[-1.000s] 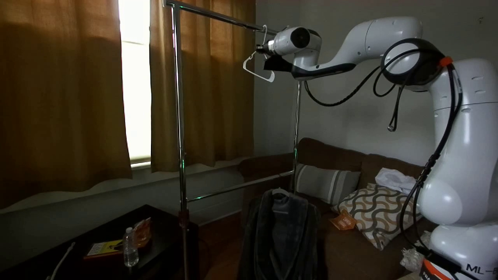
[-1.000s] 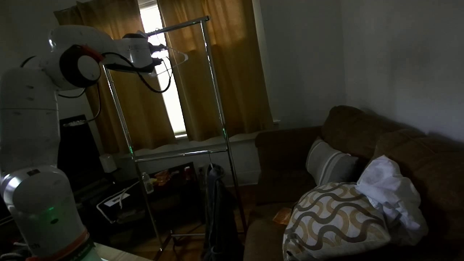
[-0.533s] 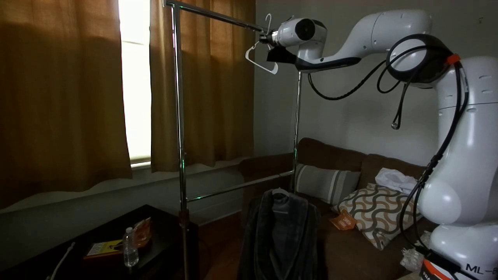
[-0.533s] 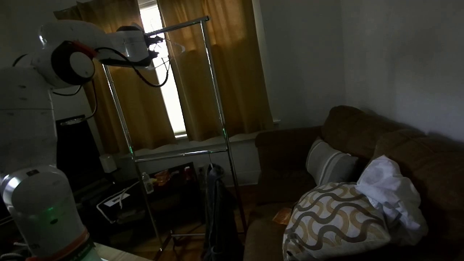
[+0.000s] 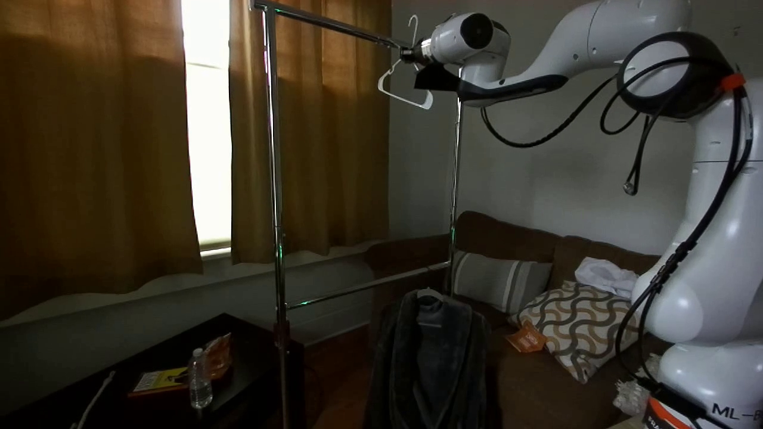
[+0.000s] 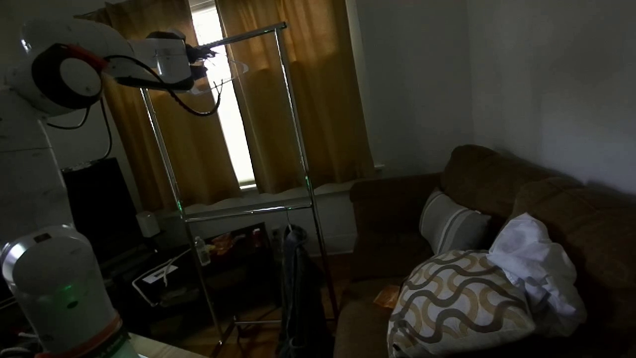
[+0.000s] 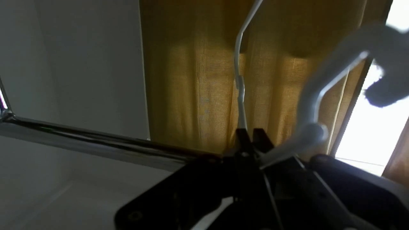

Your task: Remove the white coat hanger from the top railing and hang it on the bottom railing

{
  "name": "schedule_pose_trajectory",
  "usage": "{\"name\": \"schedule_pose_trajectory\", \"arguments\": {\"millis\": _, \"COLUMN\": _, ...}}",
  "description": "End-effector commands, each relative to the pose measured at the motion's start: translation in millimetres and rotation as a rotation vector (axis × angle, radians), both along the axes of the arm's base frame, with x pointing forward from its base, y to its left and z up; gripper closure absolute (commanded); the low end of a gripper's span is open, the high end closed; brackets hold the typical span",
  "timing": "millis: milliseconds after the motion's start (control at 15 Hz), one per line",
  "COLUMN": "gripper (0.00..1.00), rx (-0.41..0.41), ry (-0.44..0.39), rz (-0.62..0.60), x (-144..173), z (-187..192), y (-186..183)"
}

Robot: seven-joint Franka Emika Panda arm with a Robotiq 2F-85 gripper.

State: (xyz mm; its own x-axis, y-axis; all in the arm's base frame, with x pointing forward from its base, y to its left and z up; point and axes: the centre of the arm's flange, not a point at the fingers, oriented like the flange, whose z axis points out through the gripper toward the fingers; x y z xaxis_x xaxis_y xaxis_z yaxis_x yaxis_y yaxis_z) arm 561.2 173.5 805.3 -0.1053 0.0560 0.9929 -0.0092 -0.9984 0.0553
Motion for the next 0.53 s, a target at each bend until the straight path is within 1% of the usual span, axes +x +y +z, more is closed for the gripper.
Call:
{"name": "schedule_pose_trajectory", "arguments": {"millis": 0, "gripper": 0.98, "rx": -0.022, "ry": 0.111, "rz": -0.005, "x": -36, "z": -7, "y": -9}}
{"name": "schedule_pose_trajectory", "arguments": {"millis": 467, "gripper": 0.98, "rx": -0.002, "ry": 0.259, "rz": 0.016, "x": -60, "z": -28, "y": -6}}
